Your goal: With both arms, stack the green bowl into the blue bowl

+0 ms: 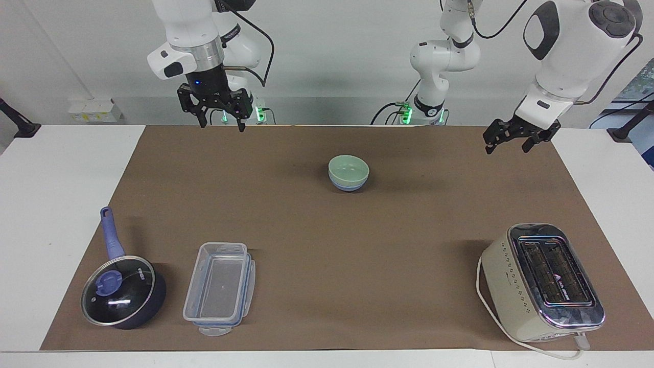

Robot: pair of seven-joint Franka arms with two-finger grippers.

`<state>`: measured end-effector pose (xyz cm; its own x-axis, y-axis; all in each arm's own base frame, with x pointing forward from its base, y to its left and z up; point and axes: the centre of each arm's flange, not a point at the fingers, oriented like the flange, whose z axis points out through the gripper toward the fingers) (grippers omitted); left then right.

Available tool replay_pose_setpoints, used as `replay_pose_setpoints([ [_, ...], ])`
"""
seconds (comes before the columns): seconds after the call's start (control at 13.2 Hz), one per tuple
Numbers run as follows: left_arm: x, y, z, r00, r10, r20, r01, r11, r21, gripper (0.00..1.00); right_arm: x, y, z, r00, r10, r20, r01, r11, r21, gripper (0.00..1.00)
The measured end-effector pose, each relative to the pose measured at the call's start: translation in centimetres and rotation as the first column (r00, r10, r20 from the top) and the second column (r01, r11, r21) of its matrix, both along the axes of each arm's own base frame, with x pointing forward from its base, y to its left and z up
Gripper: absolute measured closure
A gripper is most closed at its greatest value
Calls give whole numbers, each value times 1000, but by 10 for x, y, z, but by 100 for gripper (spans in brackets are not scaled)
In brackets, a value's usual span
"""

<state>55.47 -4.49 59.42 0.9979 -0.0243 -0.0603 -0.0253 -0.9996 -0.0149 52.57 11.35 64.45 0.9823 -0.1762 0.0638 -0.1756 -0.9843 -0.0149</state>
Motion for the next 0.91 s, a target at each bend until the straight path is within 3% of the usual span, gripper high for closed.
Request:
replay_pose_setpoints([
  [0.3, 0, 0, 0, 1000, 0, 0, 0, 1000, 0, 0, 6, -37, 4, 1000, 12, 4, -12, 1000, -4, 0],
  [0.91, 0, 0, 0, 1000, 0, 0, 0, 1000, 0, 0, -5, -83, 23, 997, -21, -71, 20, 1000, -12, 0],
])
